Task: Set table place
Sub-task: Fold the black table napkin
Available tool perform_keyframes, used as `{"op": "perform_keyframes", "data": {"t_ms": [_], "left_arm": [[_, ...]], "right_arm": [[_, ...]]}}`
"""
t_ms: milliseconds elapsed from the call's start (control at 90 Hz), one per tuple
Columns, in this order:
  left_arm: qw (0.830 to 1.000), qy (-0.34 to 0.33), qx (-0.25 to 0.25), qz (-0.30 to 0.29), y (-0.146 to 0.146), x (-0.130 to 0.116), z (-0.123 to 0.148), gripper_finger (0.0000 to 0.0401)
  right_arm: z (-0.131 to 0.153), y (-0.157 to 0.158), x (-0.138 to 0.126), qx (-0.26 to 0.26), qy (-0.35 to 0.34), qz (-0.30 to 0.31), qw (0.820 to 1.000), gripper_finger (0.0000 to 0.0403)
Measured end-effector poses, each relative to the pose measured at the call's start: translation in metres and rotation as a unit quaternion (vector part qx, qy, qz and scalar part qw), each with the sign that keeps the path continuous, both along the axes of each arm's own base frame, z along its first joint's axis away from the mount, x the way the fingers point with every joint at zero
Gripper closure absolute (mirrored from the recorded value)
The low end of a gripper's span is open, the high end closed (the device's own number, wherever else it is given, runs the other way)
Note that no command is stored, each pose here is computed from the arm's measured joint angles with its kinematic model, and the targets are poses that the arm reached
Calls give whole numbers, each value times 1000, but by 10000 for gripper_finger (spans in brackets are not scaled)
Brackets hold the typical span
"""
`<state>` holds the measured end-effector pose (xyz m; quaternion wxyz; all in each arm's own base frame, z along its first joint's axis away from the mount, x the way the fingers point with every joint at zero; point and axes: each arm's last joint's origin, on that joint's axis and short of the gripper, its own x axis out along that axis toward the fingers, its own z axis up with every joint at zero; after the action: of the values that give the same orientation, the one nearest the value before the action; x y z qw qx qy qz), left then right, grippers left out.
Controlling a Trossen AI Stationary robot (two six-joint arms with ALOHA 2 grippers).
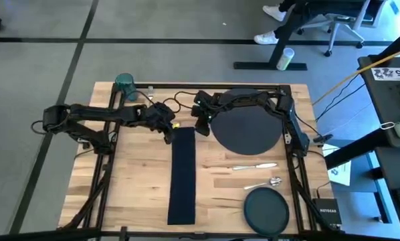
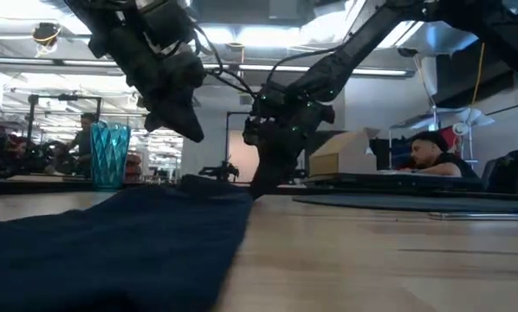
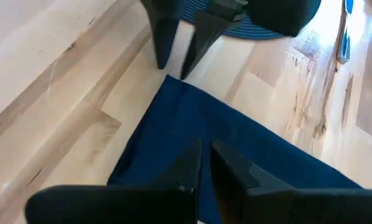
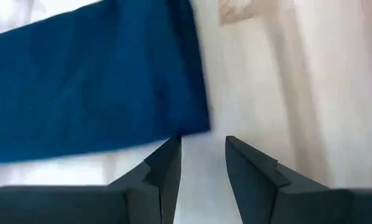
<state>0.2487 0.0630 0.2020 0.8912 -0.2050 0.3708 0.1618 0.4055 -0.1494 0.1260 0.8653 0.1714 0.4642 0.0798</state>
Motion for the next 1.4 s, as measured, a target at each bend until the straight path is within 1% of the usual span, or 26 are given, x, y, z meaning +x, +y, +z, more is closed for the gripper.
{"op": "perform_keyframes", "data": {"t_ms": [156,300,422,667,867,956,1011,1056,1189,1289,1400], "left_arm": [[1000,-1,2,3,2,0,0,387],[1000,1,4,4,4,-1,0,387],[1000,2,4,3,4,-1,0,387],[1000,1,5,3,4,-1,0,387],[1000,1,4,4,4,-1,0,387],[1000,1,4,4,4,-1,0,387],[1000,1,5,3,4,-1,0,387],[1000,1,5,3,4,-1,0,387],[1000,1,6,5,4,-1,0,387],[1000,3,15,13,5,-2,1,387],[999,-9,26,15,2,-4,8,387]], "right_arm": [[8,2,3,2,-22,3,1000,290],[-2,4,9,2,-30,3,1000,290],[-9,1,10,-9,-21,-16,1000,290],[-11,1,11,-30,-18,-24,999,290],[-23,1,14,-25,-16,-18,999,290],[-31,3,17,-14,-22,-8,1000,292],[-34,3,17,-13,-22,-6,1000,301],[-34,3,17,-13,-23,-6,1000,315],[-34,3,17,-20,-27,3,999,387],[-31,3,18,-24,-32,11,999,393],[-20,3,18,-39,-42,20,998,399]]}}
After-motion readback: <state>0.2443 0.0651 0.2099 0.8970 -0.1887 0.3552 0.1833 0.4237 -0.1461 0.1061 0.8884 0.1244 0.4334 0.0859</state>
